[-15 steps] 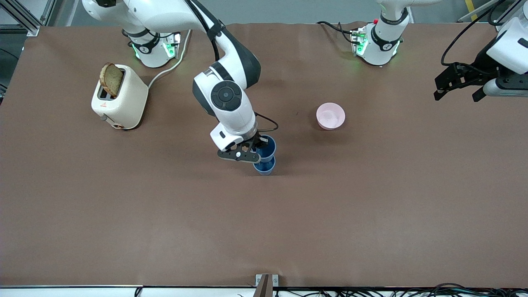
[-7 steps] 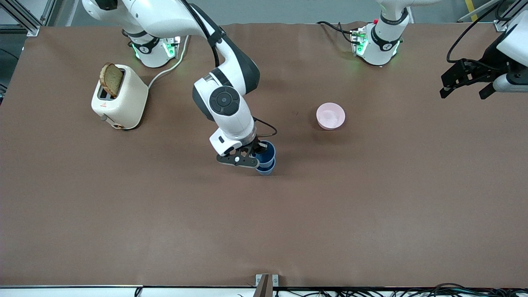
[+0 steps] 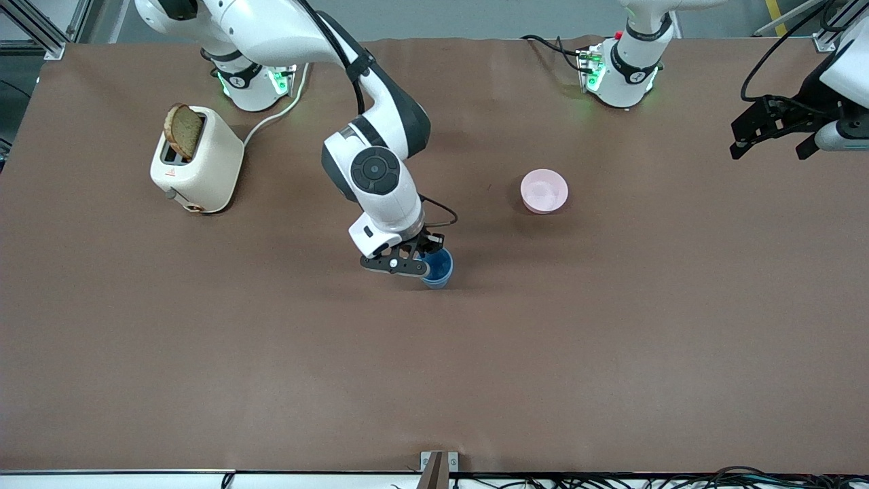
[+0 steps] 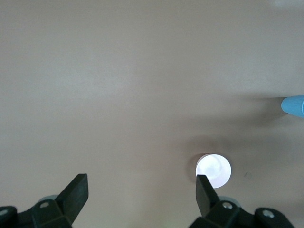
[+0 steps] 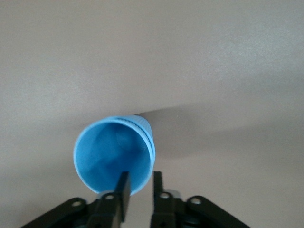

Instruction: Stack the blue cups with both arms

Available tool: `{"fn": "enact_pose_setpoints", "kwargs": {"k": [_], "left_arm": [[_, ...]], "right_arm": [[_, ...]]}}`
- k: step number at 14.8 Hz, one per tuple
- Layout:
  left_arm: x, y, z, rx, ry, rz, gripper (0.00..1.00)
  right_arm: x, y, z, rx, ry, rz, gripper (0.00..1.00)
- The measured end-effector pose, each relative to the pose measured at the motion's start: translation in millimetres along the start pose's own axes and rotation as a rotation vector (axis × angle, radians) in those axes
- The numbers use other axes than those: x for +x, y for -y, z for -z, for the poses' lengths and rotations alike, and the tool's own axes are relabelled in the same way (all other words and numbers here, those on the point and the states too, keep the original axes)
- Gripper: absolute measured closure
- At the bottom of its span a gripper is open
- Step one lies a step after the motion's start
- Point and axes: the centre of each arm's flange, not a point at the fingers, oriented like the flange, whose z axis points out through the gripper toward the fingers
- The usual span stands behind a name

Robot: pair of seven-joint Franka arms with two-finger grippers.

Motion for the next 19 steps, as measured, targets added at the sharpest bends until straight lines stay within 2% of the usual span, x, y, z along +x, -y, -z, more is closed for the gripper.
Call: {"fn": "enact_pose_setpoints", "kwargs": {"k": [1, 2, 3, 6, 7, 8, 9, 12, 15, 19], "left_arm": [[0, 1, 0, 0.0, 0.002, 0.001, 0.0], [0, 3, 0, 0.001, 0.002, 0.004, 0.0], [0, 5, 0, 0.001, 0.003, 0.009, 0.0], [-4, 9, 2, 0.004, 0.029, 0.015, 0.0], [-5, 9, 3, 0.004, 0.032, 0.015, 0.0], [-6, 10, 3, 0.005, 0.036, 0.016, 0.0], [-7, 10, 3, 0.006, 0.04, 0.017, 0.0], [-7, 12, 3, 0.006, 0.043, 0.019, 0.0], [-7, 12, 3, 0.006, 0.042, 0.019, 0.0], [-7, 12, 4, 0.006, 0.038, 0.019, 0.0]], "right_arm": [[2, -1, 1, 0.001, -0.004, -0.002, 0.57], [6, -2, 4, 0.003, -0.01, -0.006, 0.57], [11, -6, 10, 0.004, -0.023, -0.012, 0.52], [57, -44, 63, -0.008, -0.124, -0.073, 0.27], [76, -71, 91, -0.024, -0.143, -0.1, 0.13], [95, -106, 120, -0.049, -0.145, -0.113, 0.04], [110, -144, 148, -0.075, -0.13, -0.122, 0.0], [139, -259, 206, -0.119, -0.048, -0.145, 0.0], [144, -344, 232, -0.12, 0.011, -0.118, 0.0], [137, -443, 281, -0.092, 0.008, -0.085, 0.0]]}}
